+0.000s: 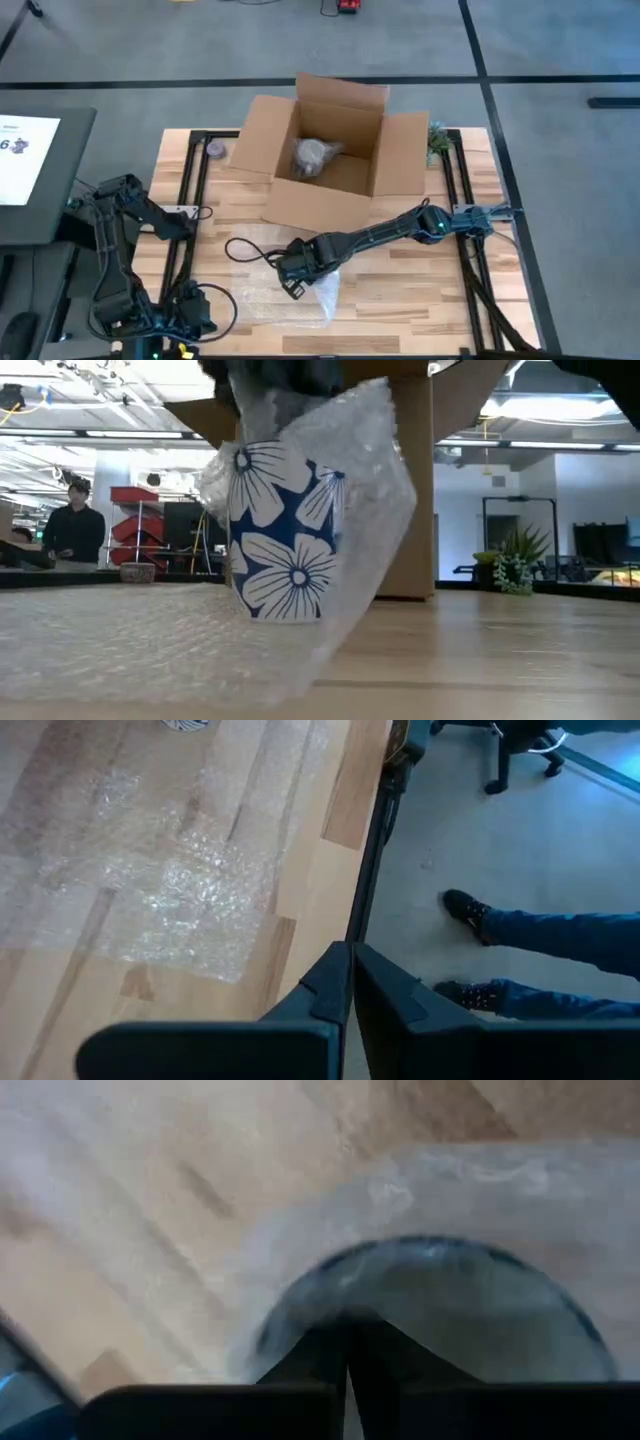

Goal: Wrap mug
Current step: Wrap the white blue mug with the transparent bubble wrap

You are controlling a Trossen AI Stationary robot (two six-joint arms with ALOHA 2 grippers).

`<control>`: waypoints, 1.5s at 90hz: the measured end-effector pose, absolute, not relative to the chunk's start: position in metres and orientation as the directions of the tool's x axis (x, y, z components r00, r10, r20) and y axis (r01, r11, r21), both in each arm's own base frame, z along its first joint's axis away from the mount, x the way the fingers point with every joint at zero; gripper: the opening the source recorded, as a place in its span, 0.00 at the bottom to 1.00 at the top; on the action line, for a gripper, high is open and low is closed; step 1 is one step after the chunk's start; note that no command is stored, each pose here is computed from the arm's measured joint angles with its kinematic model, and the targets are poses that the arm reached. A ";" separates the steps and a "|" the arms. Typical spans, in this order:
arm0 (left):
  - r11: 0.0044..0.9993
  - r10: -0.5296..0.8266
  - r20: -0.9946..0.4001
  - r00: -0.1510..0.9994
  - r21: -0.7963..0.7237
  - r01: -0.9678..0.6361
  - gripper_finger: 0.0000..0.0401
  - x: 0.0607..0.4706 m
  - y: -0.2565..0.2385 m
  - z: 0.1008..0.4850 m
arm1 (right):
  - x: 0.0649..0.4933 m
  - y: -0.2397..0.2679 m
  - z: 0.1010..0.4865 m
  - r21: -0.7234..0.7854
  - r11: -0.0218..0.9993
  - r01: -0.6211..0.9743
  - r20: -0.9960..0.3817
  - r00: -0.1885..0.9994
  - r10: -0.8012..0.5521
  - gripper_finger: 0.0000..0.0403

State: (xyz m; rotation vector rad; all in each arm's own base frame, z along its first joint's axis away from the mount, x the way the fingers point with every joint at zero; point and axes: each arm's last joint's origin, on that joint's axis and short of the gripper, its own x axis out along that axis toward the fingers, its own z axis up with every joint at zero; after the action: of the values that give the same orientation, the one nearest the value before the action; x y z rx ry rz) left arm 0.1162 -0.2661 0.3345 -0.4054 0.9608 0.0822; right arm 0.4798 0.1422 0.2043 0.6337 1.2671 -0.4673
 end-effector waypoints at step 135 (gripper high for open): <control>0.914 -0.117 -0.785 0.608 -0.325 -0.244 0.00 0.118 -0.268 0.336 | 0.459 0.138 0.199 0.145 0.692 0.707 -0.963 0.261 -0.065 0.00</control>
State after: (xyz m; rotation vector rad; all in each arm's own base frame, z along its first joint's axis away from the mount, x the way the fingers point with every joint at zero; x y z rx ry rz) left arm 0.1177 -0.2682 0.3359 -0.4266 0.9221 0.0757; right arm 0.4586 0.1382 0.1994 0.6421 1.2051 -0.5740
